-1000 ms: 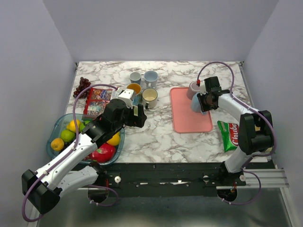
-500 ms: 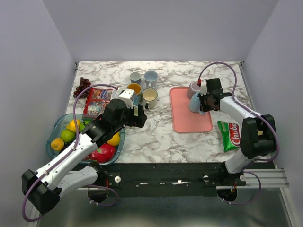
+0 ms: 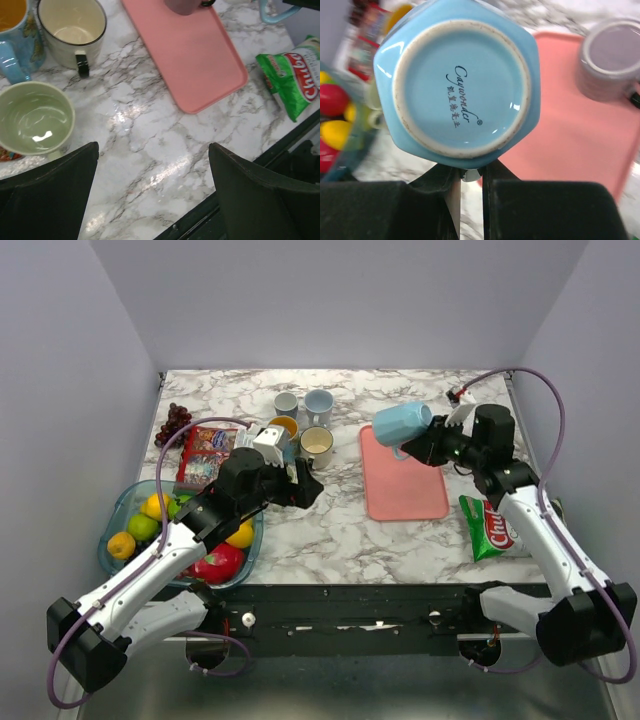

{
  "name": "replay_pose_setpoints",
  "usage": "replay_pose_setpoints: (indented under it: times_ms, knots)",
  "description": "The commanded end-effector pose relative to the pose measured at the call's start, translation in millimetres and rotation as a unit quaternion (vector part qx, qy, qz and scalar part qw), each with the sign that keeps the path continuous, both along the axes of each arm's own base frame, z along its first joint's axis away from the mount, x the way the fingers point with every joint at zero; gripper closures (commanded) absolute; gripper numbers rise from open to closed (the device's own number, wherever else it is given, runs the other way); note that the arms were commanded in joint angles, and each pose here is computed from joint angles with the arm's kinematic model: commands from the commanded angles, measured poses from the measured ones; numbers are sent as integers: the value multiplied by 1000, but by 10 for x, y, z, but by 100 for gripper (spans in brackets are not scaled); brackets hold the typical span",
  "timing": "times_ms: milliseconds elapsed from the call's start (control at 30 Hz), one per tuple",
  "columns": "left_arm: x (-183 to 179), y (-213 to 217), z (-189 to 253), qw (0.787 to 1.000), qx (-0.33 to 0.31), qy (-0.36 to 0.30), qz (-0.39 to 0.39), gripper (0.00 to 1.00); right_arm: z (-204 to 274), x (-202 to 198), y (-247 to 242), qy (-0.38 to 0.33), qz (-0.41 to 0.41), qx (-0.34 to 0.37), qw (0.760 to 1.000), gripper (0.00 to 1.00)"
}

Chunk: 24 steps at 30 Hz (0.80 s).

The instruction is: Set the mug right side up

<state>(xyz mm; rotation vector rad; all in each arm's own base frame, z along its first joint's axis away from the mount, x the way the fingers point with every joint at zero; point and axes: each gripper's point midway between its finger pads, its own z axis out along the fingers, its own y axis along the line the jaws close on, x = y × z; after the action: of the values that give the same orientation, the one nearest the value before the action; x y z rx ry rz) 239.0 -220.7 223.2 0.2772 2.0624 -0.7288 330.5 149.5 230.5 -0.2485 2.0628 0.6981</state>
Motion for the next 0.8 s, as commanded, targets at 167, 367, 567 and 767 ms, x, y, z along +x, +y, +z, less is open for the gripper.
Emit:
replay_pose_setpoints:
  times_ms: [167, 367, 567, 767]
  knots:
    - [-100, -711, 726, 964, -230, -37, -124, 1, 1147, -624, 766, -103, 123, 226, 961, 99]
    - [-81, -794, 1038, 948, -286, -66, -125, 1, 1555, -930, 1003, -138, 168, 302, 928, 99]
    - [-151, -958, 1249, 927, -341, -78, -138, 6, 1681, -961, 1123, -144, 175, 313, 922, 99]
    - [-140, -958, 1335, 926, -342, -100, -124, 31, 1766, -1038, 1190, -146, 188, 327, 915, 99]
